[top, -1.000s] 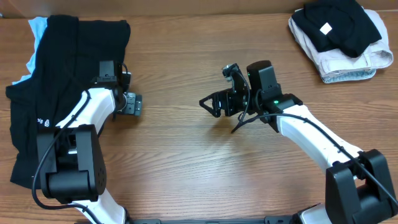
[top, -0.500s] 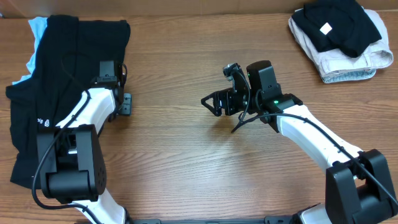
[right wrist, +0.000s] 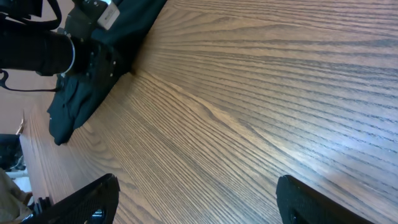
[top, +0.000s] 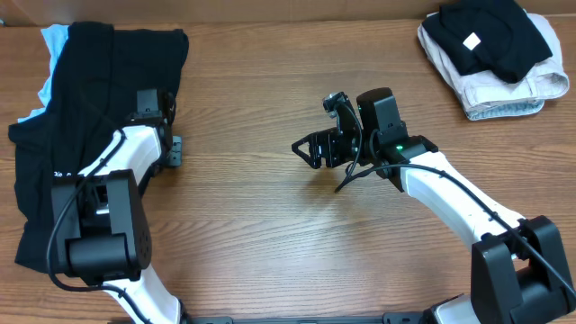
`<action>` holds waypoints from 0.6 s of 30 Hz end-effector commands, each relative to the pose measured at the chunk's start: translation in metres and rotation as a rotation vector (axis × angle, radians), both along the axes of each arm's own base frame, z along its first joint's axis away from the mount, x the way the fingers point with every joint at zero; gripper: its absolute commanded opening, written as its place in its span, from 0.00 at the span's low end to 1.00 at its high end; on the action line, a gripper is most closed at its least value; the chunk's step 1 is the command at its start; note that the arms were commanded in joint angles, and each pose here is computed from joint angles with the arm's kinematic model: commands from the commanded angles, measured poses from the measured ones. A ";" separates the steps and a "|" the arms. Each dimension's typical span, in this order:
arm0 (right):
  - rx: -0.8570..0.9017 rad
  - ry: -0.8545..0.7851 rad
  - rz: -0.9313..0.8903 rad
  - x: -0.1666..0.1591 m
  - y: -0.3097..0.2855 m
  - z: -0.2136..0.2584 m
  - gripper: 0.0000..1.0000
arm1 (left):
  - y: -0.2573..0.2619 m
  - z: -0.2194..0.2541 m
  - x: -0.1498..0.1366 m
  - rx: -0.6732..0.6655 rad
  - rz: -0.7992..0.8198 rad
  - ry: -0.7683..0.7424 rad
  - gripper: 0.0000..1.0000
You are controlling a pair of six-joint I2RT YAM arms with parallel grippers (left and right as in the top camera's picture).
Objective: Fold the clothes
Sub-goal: 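Move the left gripper to the black garment's edge on the left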
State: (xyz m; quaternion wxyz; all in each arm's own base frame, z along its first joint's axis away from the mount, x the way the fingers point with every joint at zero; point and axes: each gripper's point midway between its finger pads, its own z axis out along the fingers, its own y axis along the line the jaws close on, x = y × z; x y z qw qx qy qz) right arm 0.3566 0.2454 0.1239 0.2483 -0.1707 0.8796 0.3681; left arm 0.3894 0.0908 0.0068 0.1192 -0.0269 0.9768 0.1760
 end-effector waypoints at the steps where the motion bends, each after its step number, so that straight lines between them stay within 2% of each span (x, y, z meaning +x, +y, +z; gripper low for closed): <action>1: 0.004 -0.022 -0.003 0.006 0.002 0.007 0.84 | 0.002 -0.025 -0.011 -0.002 0.014 0.075 0.06; 2: 0.004 -0.022 -0.003 0.006 0.002 0.007 0.83 | 0.001 -0.025 -0.011 -0.004 0.011 0.074 0.04; 6: 0.002 0.003 -0.017 0.005 -0.002 0.006 0.69 | -0.010 -0.019 -0.004 -0.031 -0.013 0.071 0.04; 10: 0.011 0.051 -0.077 0.005 -0.019 0.012 0.67 | -0.032 0.002 0.009 -0.115 -0.053 0.081 0.04; 18: 0.026 0.075 -0.222 0.008 -0.081 0.040 0.66 | -0.109 0.083 0.043 -0.335 -0.200 0.048 0.04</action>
